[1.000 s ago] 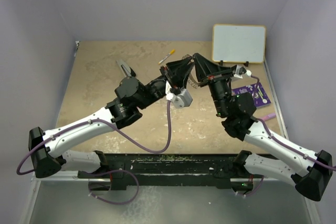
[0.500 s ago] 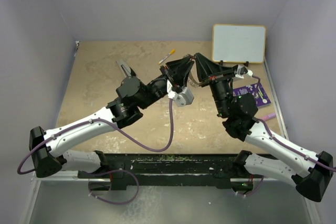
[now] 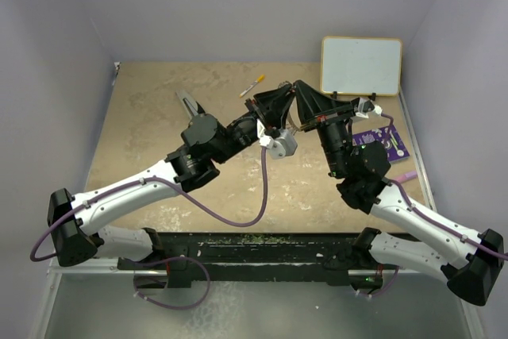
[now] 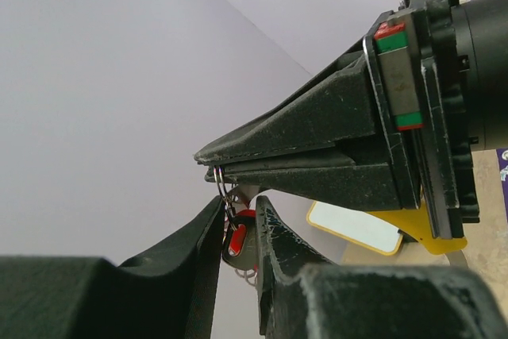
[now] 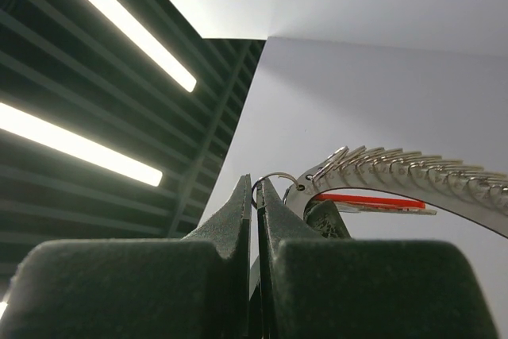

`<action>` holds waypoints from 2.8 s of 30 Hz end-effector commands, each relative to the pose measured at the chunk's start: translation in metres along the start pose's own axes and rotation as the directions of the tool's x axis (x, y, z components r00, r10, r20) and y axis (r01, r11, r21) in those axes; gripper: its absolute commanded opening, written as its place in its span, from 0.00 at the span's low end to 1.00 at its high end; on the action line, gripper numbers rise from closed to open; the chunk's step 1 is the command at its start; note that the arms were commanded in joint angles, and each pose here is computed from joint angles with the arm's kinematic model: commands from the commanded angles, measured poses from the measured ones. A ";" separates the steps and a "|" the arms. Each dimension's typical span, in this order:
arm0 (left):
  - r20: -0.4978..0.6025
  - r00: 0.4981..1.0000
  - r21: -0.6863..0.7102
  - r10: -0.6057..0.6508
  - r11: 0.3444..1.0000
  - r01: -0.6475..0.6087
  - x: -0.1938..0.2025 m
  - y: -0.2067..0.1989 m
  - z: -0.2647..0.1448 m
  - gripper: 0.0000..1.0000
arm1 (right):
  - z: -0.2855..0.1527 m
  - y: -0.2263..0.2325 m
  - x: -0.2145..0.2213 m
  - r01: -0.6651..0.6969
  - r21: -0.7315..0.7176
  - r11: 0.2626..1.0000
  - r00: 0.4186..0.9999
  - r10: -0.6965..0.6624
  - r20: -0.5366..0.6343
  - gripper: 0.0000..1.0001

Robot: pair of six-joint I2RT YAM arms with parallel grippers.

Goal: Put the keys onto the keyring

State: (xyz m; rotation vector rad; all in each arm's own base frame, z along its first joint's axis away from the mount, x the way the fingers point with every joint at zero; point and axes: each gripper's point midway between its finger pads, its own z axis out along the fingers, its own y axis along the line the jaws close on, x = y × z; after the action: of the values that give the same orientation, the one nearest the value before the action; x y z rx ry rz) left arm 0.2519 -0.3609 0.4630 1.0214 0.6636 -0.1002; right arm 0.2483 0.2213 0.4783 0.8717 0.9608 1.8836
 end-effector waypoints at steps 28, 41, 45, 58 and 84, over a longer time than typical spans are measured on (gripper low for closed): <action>0.055 0.998 -0.049 -0.016 0.999 0.019 -0.025 0.035 0.005 0.03 | -0.005 0.037 0.001 -0.052 -0.111 0.992 0.999 0.050 -0.015 0.00; 0.051 0.998 0.084 -0.045 0.996 0.040 -0.035 0.026 -0.001 0.03 | -0.007 0.026 -0.008 0.062 -0.052 0.997 0.998 -0.061 0.028 0.21; 0.051 0.997 0.129 -0.050 0.991 0.043 -0.037 0.021 -0.003 0.03 | -0.006 0.024 -0.008 0.086 -0.043 0.995 0.996 -0.085 0.032 0.30; 0.031 0.997 0.189 -0.070 0.980 0.063 -0.031 0.030 -0.010 0.03 | -0.011 0.010 -0.007 0.207 0.025 0.978 0.978 -0.207 0.001 0.28; 0.021 0.994 0.331 -0.103 0.939 0.090 -0.034 0.019 -0.018 0.03 | -0.003 0.013 0.016 0.308 -0.014 0.951 0.946 -0.308 -0.099 0.24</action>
State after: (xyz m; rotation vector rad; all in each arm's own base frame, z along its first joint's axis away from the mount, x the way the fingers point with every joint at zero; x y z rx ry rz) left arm 0.2382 -0.3497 0.4550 1.3437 0.7577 -0.2994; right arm 0.2468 0.2334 0.4558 0.6632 1.1673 1.6192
